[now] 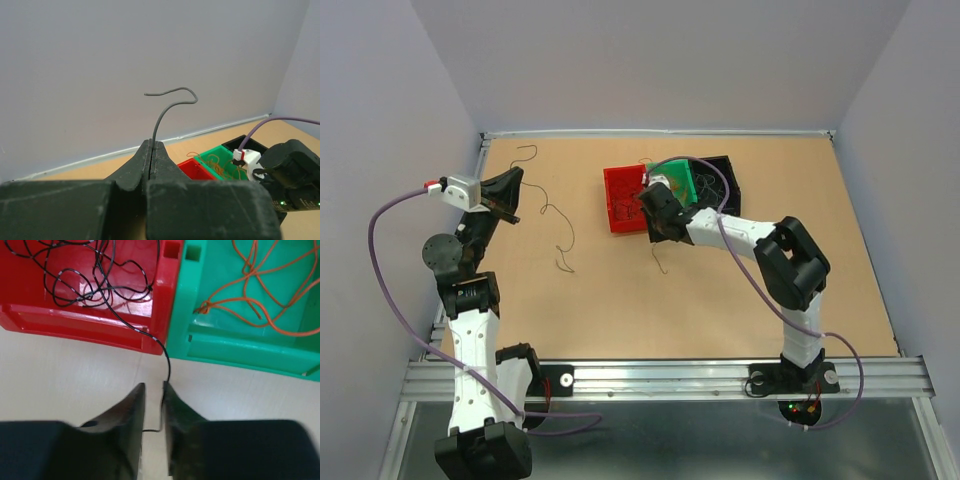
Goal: Untangle the cables
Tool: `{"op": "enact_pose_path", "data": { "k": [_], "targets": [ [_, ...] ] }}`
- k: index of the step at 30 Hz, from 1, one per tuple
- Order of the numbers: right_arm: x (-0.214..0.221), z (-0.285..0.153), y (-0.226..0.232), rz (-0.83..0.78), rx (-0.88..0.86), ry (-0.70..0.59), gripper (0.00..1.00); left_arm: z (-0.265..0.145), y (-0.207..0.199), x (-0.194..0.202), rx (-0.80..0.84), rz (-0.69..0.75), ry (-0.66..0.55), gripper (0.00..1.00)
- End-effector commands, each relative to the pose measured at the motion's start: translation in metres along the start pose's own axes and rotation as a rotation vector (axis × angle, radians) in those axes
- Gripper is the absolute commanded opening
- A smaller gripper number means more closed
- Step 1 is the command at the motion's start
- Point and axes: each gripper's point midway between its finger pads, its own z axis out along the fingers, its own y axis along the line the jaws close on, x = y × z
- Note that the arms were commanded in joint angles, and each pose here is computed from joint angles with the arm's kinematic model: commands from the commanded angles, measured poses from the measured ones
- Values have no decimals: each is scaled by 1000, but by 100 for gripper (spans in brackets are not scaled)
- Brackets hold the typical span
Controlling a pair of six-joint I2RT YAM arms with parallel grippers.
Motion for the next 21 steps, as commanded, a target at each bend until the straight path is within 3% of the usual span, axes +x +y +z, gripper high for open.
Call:
{"op": "enact_pose_path", "data": {
  "k": [1, 2, 5, 13, 21],
  "targets": [
    [-60, -13, 21, 24, -67, -138, 21, 0, -8, -13, 35, 51, -51, 1],
    [-70, -17, 26, 26, -82, -156, 10, 0, -9, -13, 40, 51, -50, 1],
    [-88, -21, 31, 26, -95, -188, 0, 1, -9, -11, 43, 46, -46, 1],
    [-129, 17, 61, -6, -108, -186, 0, 2, -10, -10, 46, 45, -43, 1],
    [-141, 76, 51, -22, -34, -203, 1, 2, -10, -10, 45, 47, -44, 2]
  ]
}}
